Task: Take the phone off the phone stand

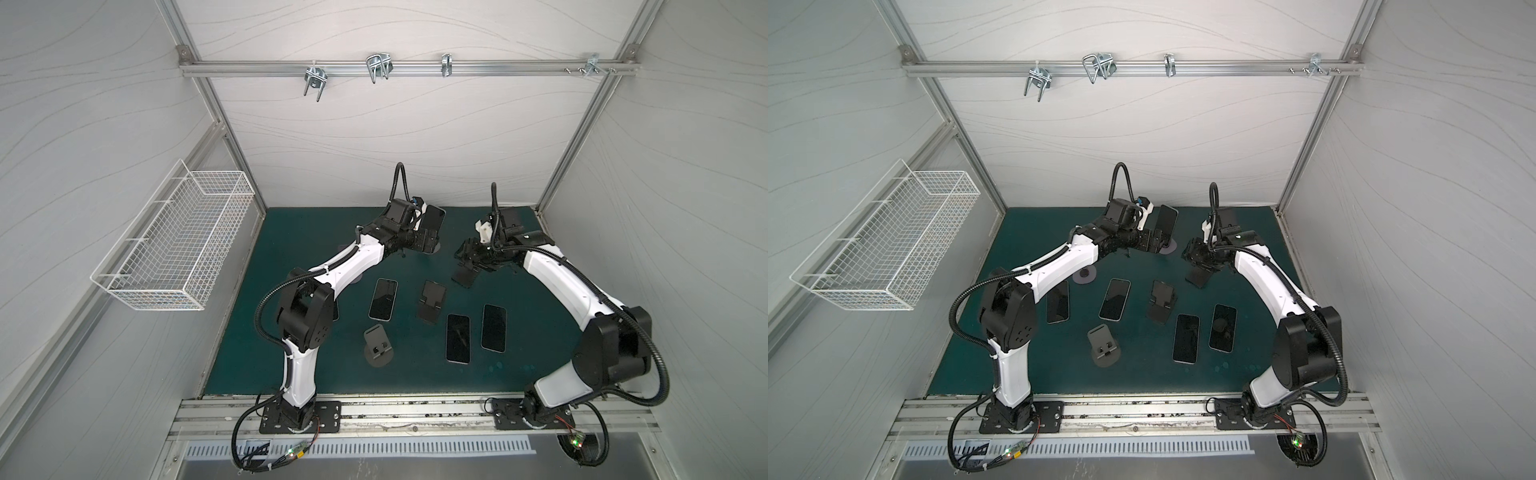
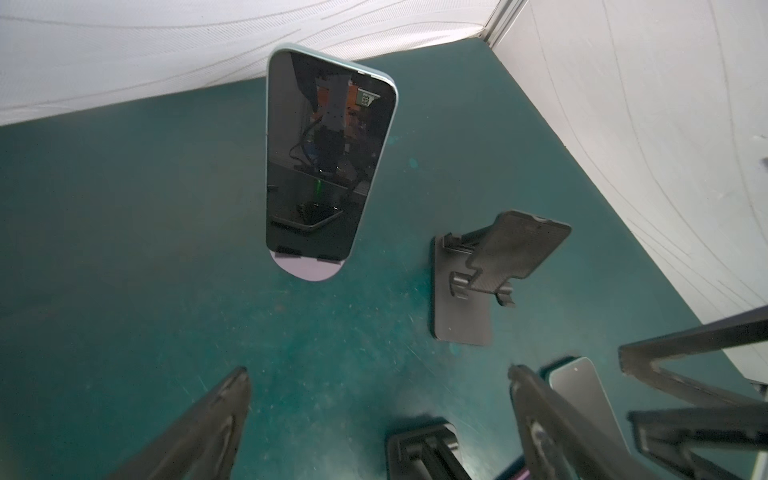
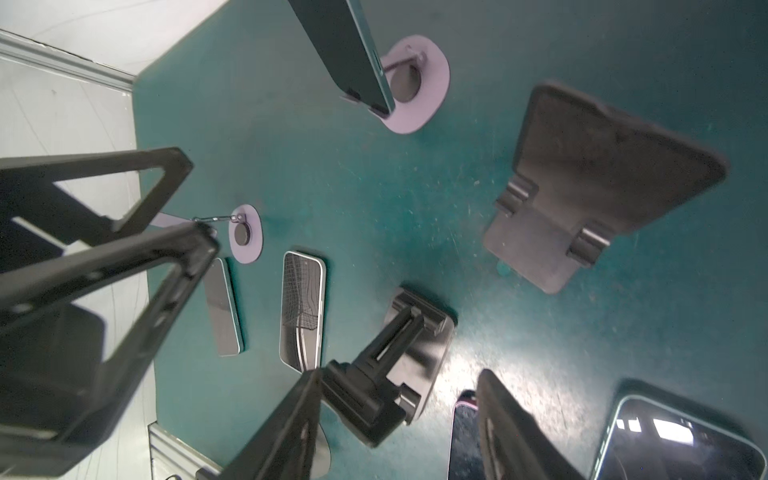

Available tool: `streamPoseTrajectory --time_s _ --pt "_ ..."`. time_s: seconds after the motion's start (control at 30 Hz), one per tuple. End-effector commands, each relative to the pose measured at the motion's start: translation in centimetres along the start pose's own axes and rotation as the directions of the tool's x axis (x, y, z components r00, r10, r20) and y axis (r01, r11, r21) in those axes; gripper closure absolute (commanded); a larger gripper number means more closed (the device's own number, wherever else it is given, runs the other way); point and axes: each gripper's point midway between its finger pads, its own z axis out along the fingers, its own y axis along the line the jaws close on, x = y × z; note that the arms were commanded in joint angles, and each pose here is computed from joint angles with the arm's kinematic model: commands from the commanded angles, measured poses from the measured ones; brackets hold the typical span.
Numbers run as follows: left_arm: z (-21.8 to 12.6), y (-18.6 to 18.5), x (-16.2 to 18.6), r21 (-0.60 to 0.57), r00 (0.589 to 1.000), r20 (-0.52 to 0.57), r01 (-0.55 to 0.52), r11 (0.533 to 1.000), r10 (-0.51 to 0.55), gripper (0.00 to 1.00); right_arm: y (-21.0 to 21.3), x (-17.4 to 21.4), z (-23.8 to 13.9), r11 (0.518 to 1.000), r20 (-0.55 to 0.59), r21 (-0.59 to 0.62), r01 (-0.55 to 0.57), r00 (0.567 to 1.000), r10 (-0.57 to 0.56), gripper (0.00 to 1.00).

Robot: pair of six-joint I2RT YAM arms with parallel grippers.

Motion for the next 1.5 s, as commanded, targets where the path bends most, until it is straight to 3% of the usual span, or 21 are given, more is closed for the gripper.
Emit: streamPoseTrajectory --time_s 0.0,0.3,0.63,1.07,1.27,1.47 --pt "0.6 0.1 -2.9 0.005 0.994 0.085 -0.062 0.998 0.062 0.02 0.3 -1.5 0.5 1.0 0.045 -0.019 0.007 0.999 -0.006 0.4" --pt "2.4 0.7 -3.5 0.015 0.989 0.095 -0.115 0.993 0.113 0.02 1.5 -3.6 0.7 0.997 0.115 -0.062 0.043 0.993 -0.036 0.4" --pt "3.9 0.5 -5.9 0.03 0.972 0.165 -0.173 0.984 0.166 0.03 2.1 -4.3 1.4 0.994 0.119 -0.101 0.046 0.992 -0.033 0.42" --pt "5.4 1.2 -7.6 -0.008 0.956 0.208 -0.212 0.977 0.209 0.02 3.1 -6.6 0.6 0.984 0.166 -0.164 0.066 0.985 -0.039 0.35" --pt "6.0 1.4 -7.3 -0.012 0.956 0.207 -0.21 0.978 0.208 0.02 2.1 -8.3 1.3 0.986 0.192 -0.164 0.001 0.981 0.031 0.31" --pt "6.8 1.8 -7.4 -0.019 0.955 0.206 -0.212 0.977 0.212 0.02 2.7 -9.0 1.6 0.981 0.188 -0.196 0.002 0.982 0.035 0.3"
